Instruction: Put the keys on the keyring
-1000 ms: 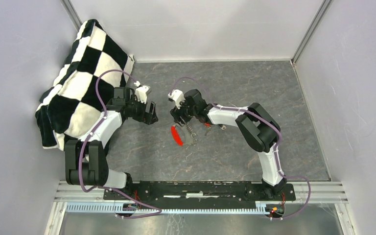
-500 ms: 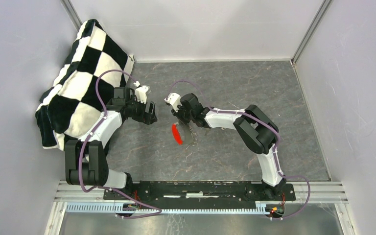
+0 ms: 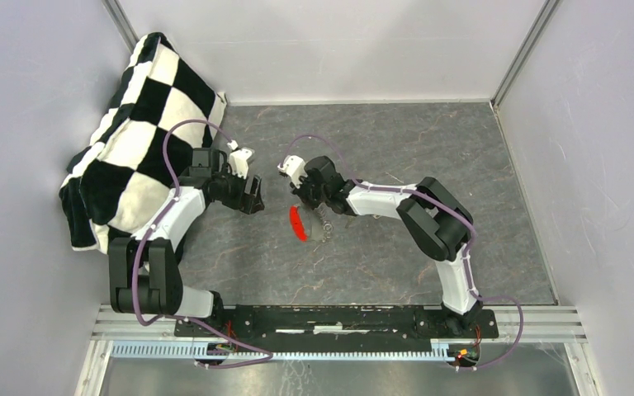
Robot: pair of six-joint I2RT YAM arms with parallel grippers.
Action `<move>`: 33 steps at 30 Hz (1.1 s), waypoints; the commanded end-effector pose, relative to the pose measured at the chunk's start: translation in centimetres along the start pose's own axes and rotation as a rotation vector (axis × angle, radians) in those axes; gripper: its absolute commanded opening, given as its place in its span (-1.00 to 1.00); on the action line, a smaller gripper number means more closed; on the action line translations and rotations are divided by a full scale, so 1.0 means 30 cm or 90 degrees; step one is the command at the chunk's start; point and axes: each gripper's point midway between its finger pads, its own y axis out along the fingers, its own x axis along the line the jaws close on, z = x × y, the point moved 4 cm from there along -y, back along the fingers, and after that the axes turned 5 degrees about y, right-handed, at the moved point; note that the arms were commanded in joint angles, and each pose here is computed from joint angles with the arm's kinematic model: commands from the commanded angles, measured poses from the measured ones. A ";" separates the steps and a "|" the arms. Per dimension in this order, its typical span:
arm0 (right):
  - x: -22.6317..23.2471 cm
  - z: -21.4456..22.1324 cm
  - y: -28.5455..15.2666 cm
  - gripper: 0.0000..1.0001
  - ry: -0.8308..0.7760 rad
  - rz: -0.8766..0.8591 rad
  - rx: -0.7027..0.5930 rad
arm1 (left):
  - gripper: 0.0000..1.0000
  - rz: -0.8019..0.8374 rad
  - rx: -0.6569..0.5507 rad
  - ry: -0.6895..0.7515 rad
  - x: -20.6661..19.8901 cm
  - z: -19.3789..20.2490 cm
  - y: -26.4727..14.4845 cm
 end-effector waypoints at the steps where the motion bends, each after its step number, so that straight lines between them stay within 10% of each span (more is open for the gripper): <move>1: 0.020 -0.200 -0.126 -0.99 0.011 -0.031 -0.126 | 0.72 0.029 -0.052 0.094 -0.027 -0.086 -0.078; 17: 0.220 -0.347 -0.453 -0.99 0.010 -0.295 -0.283 | 0.78 0.160 -0.222 0.433 -0.224 -0.191 -0.322; 33: 0.392 -0.465 -0.795 -0.99 -0.023 -0.502 -0.389 | 0.19 0.292 -0.367 0.617 -0.473 -0.144 -0.556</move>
